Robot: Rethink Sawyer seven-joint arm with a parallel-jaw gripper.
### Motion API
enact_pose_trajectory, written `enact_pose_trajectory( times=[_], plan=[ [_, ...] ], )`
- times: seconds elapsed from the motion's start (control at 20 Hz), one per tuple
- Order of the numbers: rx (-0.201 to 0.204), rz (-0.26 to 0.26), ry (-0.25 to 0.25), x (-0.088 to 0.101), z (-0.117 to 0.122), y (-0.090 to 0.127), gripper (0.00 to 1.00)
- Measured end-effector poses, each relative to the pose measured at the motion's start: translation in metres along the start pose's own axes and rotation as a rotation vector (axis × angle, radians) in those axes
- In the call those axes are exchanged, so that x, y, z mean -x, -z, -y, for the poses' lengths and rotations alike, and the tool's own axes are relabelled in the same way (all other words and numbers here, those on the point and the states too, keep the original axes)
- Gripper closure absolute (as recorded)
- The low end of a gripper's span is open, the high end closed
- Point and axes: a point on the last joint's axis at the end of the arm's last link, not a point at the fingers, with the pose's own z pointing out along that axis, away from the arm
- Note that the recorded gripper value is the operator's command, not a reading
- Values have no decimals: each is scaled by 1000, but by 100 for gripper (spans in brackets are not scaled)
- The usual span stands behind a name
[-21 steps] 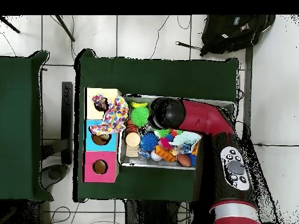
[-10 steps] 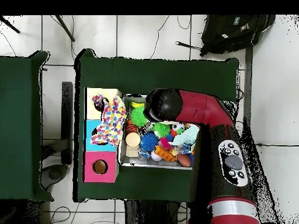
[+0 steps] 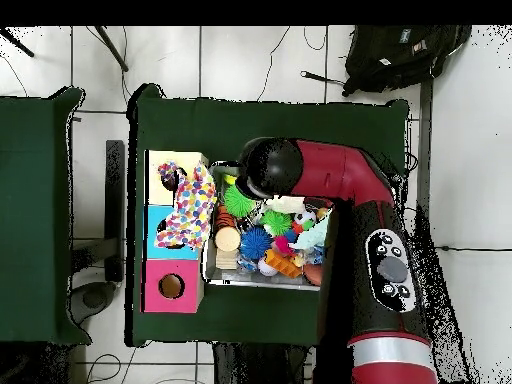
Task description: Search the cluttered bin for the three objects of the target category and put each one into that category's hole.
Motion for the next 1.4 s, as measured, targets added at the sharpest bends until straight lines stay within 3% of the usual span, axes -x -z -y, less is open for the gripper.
enact_pose_trajectory(
  times=[0.3,0.75,1.4],
  plan=[
    [-14,-8,13,10,-11,16,100],
    [-43,-51,12,9,-9,47,100],
    [-38,-44,17,12,-12,53,100]
  ],
)
